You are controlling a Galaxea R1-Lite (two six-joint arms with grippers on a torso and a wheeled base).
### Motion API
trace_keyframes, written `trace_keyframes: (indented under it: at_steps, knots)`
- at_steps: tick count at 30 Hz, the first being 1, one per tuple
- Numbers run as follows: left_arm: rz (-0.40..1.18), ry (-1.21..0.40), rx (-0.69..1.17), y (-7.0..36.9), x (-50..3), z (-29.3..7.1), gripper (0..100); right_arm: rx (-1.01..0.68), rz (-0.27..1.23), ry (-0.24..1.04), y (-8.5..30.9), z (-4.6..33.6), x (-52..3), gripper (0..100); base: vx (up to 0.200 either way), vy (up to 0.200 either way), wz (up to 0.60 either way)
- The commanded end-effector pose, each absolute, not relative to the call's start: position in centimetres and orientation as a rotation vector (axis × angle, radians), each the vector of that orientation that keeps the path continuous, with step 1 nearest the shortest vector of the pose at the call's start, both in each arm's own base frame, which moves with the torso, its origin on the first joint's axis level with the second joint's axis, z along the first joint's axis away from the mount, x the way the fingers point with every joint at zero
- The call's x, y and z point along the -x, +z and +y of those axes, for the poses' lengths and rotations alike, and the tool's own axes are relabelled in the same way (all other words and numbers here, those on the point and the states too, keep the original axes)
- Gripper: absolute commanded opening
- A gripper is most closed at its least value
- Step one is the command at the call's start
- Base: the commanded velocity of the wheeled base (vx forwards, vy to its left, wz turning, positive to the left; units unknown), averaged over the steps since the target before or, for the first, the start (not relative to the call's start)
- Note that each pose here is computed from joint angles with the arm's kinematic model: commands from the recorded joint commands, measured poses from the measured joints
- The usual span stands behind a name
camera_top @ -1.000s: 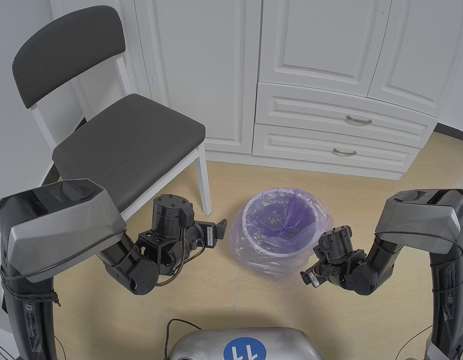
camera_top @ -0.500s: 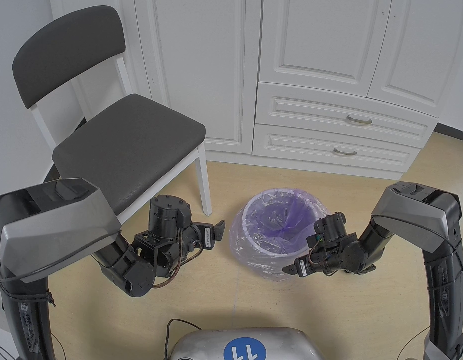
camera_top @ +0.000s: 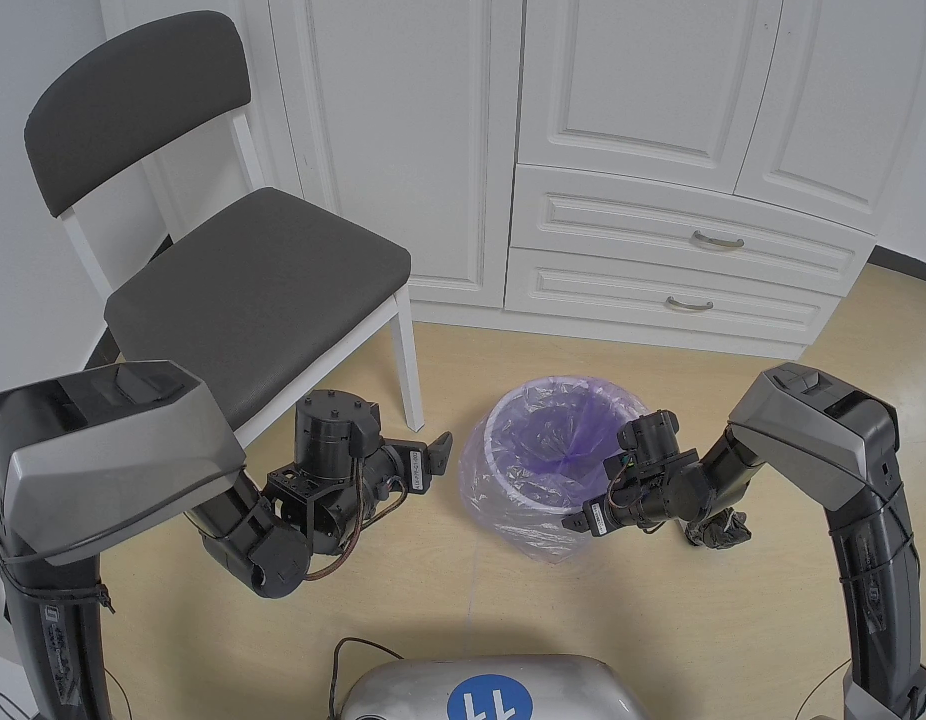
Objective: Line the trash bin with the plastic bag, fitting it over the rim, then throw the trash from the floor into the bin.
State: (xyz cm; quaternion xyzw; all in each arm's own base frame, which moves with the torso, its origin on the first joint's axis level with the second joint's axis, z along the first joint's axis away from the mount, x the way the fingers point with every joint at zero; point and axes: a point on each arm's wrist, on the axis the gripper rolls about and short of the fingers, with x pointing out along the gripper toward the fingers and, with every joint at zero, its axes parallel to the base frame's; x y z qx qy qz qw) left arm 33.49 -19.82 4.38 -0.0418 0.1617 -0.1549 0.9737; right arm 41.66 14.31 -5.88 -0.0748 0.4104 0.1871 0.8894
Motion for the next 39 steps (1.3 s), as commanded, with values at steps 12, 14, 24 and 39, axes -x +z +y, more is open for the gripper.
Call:
trace_keyframes:
  at_steps: [12,14,24,39]
  knots:
    - [0.315,-0.312,0.091,3.9,-33.1,-19.5,100,0.190,0.830,0.360,-5.3,11.8,-42.7,0,0.000,0.000,0.00]
    - [0.313,-0.312,0.091,3.8,-33.0,-19.5,100,0.187,0.824,0.354,-5.1,11.6,-42.8,0,0.000,0.000,0.00]
    - [0.305,-0.315,0.097,4.0,-33.2,-19.6,100,0.235,0.755,0.274,-5.3,6.2,-46.2,0,0.000,0.000,0.00]
    - [0.279,-0.322,0.107,3.6,-33.1,-19.7,100,0.251,0.780,0.251,-8.3,3.4,-48.1,0,0.000,0.000,0.00]
